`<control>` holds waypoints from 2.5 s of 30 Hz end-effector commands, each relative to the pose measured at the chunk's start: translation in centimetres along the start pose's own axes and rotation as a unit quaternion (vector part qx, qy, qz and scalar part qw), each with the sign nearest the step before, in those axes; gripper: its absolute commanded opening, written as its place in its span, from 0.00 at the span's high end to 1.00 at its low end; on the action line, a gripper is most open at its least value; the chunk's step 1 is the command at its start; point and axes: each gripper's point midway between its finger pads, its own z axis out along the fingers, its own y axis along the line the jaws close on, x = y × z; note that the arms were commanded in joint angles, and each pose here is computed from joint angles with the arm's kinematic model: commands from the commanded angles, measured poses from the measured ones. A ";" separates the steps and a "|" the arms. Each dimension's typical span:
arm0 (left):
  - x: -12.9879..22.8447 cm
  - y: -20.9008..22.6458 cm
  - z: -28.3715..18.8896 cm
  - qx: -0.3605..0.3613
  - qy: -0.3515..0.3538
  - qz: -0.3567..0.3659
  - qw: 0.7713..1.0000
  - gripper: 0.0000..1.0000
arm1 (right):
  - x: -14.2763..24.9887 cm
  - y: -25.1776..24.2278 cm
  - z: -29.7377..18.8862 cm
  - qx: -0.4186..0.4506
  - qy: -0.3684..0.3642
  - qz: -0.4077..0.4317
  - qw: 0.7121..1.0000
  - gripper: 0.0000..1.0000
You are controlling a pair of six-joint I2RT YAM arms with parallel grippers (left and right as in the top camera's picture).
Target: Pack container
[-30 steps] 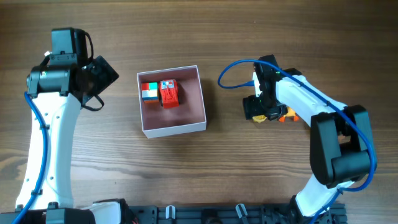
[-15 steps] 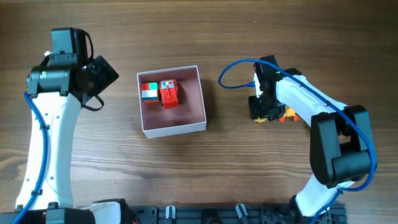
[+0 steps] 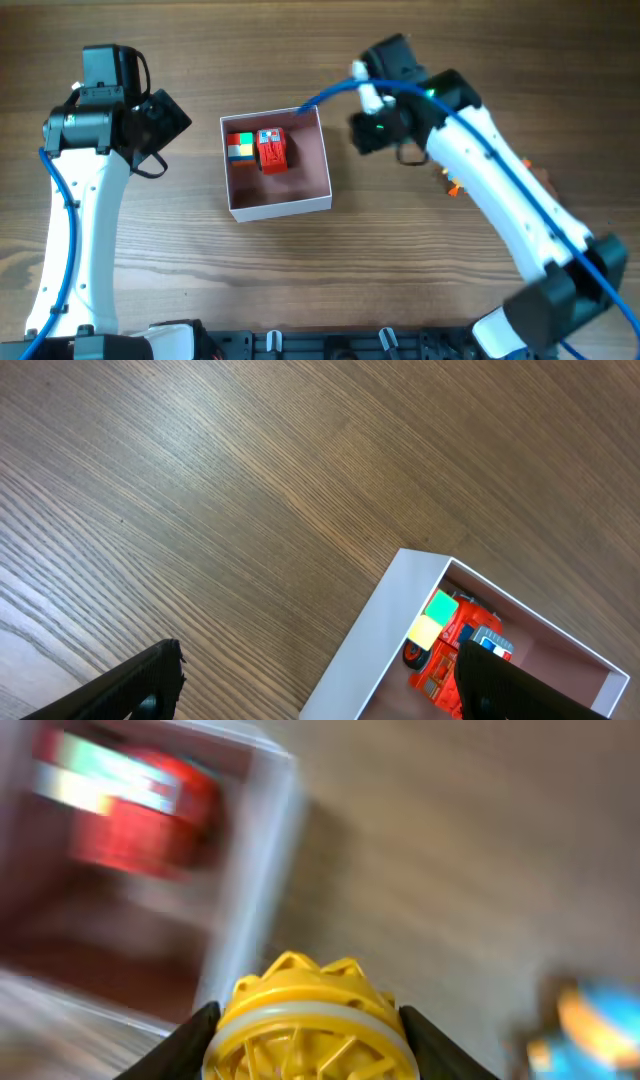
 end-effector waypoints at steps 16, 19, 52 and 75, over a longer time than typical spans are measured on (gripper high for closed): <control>0.3 0.0 0.3 0.004 0.011 0.008 1.000 0.12 | -4.0 6.5 10.6 0.017 -0.043 -0.106 0.993 0.44; 0.3 0.0 0.3 0.004 0.011 0.008 1.000 0.12 | -4.0 6.4 10.6 0.018 -0.043 -0.105 0.993 0.24; 0.5 0.1 0.3 0.001 0.015 0.008 1.000 0.12 | 3.1 -2.1 10.7 0.136 0.093 0.144 0.976 0.38; 0.4 0.1 0.3 0.002 0.014 0.008 1.000 0.12 | 9.8 -0.7 8.3 0.097 0.252 0.089 0.959 0.45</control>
